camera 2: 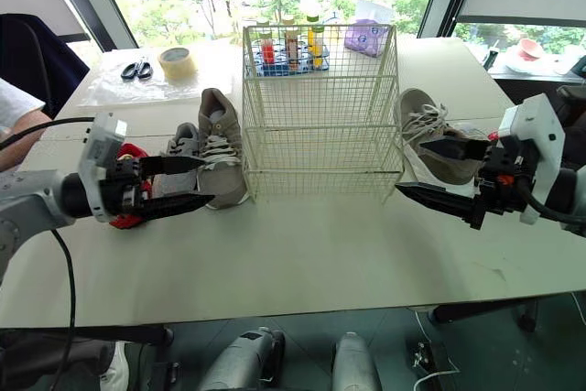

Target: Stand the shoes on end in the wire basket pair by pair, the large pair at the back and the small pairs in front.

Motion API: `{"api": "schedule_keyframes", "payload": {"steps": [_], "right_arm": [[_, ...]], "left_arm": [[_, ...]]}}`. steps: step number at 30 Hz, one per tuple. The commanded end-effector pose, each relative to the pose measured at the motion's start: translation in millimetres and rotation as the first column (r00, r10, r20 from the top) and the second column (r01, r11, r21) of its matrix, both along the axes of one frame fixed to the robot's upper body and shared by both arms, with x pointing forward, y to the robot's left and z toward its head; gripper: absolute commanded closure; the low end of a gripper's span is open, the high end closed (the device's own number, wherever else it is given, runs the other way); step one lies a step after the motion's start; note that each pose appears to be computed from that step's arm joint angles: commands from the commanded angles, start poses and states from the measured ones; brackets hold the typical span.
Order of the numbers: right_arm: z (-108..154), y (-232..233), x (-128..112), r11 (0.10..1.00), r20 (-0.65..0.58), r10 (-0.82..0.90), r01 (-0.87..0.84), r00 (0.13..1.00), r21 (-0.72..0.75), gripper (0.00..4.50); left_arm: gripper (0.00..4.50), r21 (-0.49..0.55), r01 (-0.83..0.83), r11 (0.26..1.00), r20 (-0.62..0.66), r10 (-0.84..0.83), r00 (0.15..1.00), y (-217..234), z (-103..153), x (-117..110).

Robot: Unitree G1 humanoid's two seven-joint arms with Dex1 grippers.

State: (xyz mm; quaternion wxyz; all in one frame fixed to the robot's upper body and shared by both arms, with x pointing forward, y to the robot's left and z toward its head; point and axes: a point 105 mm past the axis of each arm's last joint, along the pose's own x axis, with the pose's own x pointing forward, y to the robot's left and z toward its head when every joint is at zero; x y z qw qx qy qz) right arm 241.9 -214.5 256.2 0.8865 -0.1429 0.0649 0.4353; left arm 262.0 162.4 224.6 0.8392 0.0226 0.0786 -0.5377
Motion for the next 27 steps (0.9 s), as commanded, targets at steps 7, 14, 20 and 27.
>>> {"api": "schedule_keyframes", "payload": {"steps": [7,14,20,27], "right_arm": [[8,11,0,0.995,0.052,0.047,-0.042,0.998,-0.088,0.00],[7,13,8,0.990,0.066,0.047,-0.038,0.997,-0.137,0.00],[-5,27,22,0.956,0.060,0.100,-0.080,0.993,-0.282,0.00],[-31,55,51,0.882,0.045,0.220,-0.179,0.974,-0.437,0.00]], "left_arm": [[0.04,-0.036,0.033,0.999,0.105,-0.030,0.994,0,28,3],[0.04,-0.026,0.043,0.999,0.107,-0.040,0.993,-3,26,4],[0.04,-0.034,0.051,0.998,0.105,-0.047,0.993,-4,21,7],[0.04,-0.018,0.078,0.997,0.124,-0.075,0.989,-15,14,8]]}}
